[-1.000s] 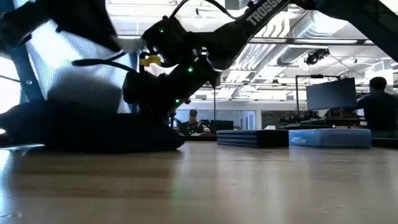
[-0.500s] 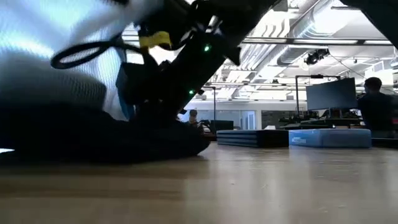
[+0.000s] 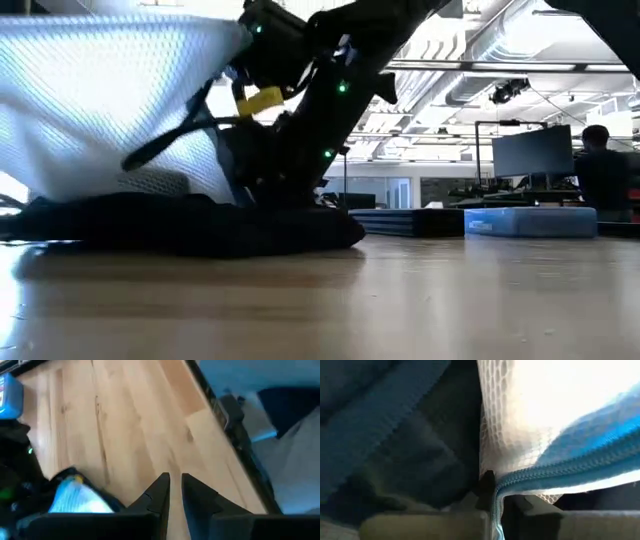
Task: Unpack backpack
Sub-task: Put the white zip bag into the backpack
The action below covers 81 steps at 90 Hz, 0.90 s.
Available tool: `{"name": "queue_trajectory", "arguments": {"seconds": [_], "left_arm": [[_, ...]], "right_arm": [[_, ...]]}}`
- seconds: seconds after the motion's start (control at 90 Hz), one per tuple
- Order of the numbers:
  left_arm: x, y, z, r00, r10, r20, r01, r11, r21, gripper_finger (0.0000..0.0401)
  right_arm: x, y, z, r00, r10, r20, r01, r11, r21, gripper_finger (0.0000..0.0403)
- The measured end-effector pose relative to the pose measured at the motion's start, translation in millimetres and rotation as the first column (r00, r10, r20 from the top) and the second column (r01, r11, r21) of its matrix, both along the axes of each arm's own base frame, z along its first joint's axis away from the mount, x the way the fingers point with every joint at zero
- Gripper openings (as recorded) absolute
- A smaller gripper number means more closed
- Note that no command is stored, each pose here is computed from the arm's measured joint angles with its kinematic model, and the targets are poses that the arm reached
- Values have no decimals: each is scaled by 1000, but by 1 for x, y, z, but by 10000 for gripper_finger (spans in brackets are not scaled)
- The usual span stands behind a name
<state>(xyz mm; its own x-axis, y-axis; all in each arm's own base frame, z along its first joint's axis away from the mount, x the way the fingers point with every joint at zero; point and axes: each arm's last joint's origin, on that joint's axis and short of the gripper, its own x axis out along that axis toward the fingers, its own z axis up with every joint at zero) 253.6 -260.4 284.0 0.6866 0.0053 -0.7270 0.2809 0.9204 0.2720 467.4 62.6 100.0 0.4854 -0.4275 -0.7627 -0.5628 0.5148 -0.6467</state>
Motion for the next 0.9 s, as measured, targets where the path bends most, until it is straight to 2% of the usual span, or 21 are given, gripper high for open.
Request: {"name": "queue_trajectory", "arguments": {"seconds": [0.078, 0.144, 0.267, 0.389, 0.444, 0.6, 0.9], "left_arm": [[-8, 4, 2, 996, 84, 13, -84, 994, 70, 30], [-17, 14, 0, 981, 192, 14, -192, 970, 152, 30], [-28, 40, -8, 902, 426, 71, -429, 864, 264, 30], [-39, 55, -22, 838, 545, 23, -522, 790, 321, 30], [-43, 58, -28, 829, 559, 27, -533, 775, 339, 30], [-59, 54, -46, 828, 560, 21, -530, 770, 355, 30], [-78, 56, -78, 809, 584, 67, -570, 752, 331, 30]], "right_arm": [[-1, 0, 0, 1000, 0, -14, 0, 1000, -4, 0], [-3, 5, 0, 1000, 8, -23, -8, 1000, -22, 0], [-6, 18, 0, 999, 35, -33, -37, 997, -63, 0], [-9, 26, 2, 1000, 16, -24, -17, 997, -76, 0], [-12, 28, 3, 999, -6, -32, 3, 996, -86, 0], [-23, 28, 17, 998, -52, -25, 50, 996, -75, 0], [-58, 19, 57, 984, -103, 147, 115, 990, -76, 0]]}}
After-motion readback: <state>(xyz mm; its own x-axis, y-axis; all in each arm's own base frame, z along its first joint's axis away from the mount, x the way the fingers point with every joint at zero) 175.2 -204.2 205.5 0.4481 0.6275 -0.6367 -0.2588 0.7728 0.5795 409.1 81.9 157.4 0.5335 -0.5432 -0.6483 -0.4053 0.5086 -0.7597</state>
